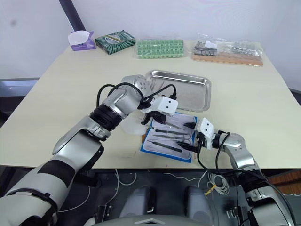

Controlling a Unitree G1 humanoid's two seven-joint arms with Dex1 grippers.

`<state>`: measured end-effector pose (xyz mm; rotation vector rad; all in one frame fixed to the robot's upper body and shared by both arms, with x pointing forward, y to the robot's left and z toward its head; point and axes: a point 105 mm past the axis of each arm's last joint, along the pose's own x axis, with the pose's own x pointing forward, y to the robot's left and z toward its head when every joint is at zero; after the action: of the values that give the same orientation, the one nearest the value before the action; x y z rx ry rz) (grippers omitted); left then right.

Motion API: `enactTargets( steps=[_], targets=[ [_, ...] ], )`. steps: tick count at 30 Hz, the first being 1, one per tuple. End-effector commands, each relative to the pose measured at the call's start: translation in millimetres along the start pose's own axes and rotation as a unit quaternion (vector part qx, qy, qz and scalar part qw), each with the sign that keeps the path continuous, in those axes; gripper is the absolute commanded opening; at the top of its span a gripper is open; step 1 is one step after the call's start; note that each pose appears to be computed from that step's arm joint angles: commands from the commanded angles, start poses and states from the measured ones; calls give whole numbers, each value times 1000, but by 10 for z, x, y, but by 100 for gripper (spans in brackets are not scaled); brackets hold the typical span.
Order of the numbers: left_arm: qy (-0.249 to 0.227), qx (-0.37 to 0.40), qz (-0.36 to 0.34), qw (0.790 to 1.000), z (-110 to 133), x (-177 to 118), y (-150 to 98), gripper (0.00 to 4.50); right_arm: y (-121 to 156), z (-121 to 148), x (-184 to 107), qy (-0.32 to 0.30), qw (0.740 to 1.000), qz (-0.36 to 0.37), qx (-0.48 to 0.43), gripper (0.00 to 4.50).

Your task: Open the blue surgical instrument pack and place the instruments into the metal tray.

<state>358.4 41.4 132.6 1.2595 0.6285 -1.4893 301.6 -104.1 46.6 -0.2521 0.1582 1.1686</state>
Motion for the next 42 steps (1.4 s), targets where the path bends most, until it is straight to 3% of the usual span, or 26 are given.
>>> enactTargets(
  steps=[1, 21, 37, 42],
  targets=[
    [-8, 34, 34, 999, 181, -152, 77, 6, 254, -782, -67, 155, 985, 7, 76, 450],
    [17, 27, 44, 999, 11, -300, 38, 6, 258, -835, -83, 173, 982, 11, 79, 450],
    [31, -8, 47, 998, -363, -541, -95, 6, 264, -855, -118, 177, 981, 14, 81, 450],
    [14, -38, 50, 998, -456, -631, -181, 6, 270, -854, -126, 177, 981, 16, 81, 450]
  ],
)
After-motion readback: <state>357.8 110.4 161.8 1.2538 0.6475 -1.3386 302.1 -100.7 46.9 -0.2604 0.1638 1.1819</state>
